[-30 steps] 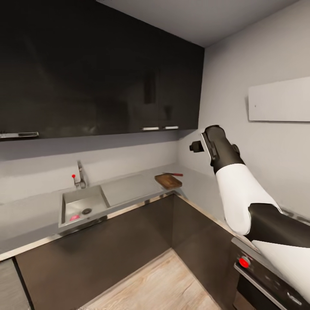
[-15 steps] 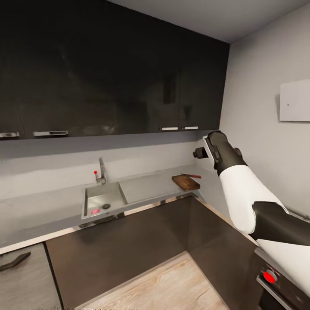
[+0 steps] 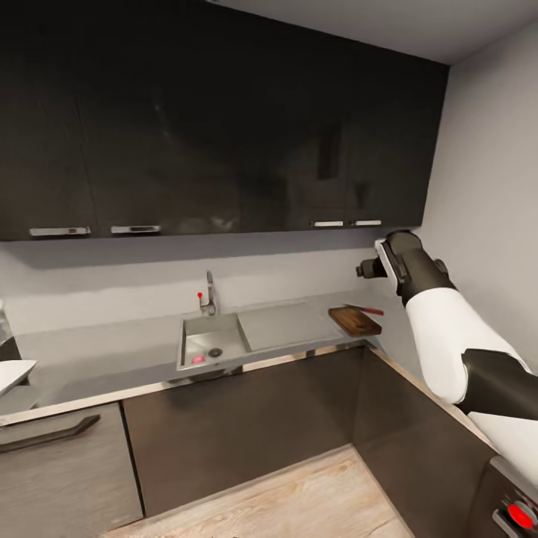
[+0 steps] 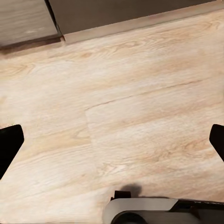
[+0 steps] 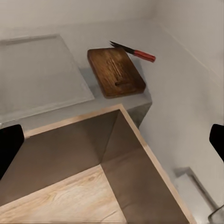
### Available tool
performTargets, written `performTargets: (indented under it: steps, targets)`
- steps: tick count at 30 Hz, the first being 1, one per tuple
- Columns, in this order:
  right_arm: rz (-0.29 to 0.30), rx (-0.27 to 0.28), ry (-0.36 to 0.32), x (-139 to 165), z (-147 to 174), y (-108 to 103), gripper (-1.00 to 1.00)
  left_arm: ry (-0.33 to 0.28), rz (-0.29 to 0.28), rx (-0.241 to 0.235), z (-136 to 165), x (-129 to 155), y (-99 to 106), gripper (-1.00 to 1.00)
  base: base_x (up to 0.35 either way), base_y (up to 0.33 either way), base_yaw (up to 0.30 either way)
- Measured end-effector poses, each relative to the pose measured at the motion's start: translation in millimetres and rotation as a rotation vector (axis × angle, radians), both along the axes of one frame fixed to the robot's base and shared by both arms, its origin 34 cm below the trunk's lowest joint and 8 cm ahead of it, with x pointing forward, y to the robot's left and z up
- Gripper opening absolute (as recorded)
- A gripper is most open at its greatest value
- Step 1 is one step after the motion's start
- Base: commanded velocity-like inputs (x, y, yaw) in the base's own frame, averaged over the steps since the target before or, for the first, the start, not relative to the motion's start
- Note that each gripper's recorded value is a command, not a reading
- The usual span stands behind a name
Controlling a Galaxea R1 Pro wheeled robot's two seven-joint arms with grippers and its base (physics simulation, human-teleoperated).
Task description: In the kitchen, take the Vidalia onion out of the sink, dice it on the chopping board with the paring knife, put the diced onion into the bowl on the countertop, then place both the paring knife and the chopping board into the sink.
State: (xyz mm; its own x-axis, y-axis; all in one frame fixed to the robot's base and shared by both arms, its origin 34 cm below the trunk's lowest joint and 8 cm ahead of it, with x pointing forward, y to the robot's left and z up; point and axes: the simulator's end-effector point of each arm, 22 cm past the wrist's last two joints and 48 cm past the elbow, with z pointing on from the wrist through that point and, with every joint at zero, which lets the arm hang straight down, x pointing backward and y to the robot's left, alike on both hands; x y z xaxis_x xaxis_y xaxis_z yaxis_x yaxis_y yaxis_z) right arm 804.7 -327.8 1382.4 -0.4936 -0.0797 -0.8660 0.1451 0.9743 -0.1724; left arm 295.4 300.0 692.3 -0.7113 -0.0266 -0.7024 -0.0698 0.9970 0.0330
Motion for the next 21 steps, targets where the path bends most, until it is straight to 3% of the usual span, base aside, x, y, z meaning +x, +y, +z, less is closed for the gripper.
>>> performTargets:
  steps: [5, 9, 12, 17, 18, 21]
  targets:
    - [-0.02, 0.02, 0.059, -3, -29, -38, 1.0, 0.0, 0.0, 0.0, 0, 0, 0, 1.0, 0.0, 0.0, 0.258]
    - [-0.053, 0.017, 0.059, -4, -44, -86, 1.0, 0.0, 0.0, 0.0, 0, 0, 0, 1.0, 0.0, 0.0, 0.069]
    - [-0.076, 0.019, 0.063, -8, -53, -108, 1.0, 0.0, 0.0, 0.0, 0, 0, 0, 1.0, 0.0, 0.0, 0.017]
    - [-0.095, 0.039, 0.092, -11, -72, -121, 1.0, 0.0, 0.001, 0.0, 0, 0, 0, 1.0, 0.0, 0.0, 0.004]
    - [-0.101, 0.056, 0.089, -11, -75, -121, 1.0, 0.0, 0.0, 0.0, 0, 0, 0, 1.0, 0.0, 0.0, 0.0]
    - [-0.161, 0.171, 0.039, -8, -78, -122, 1.0, 0.0, 0.0, 0.0, 0, 0, 0, 1.0, 0.0, 0.0, 0.0]
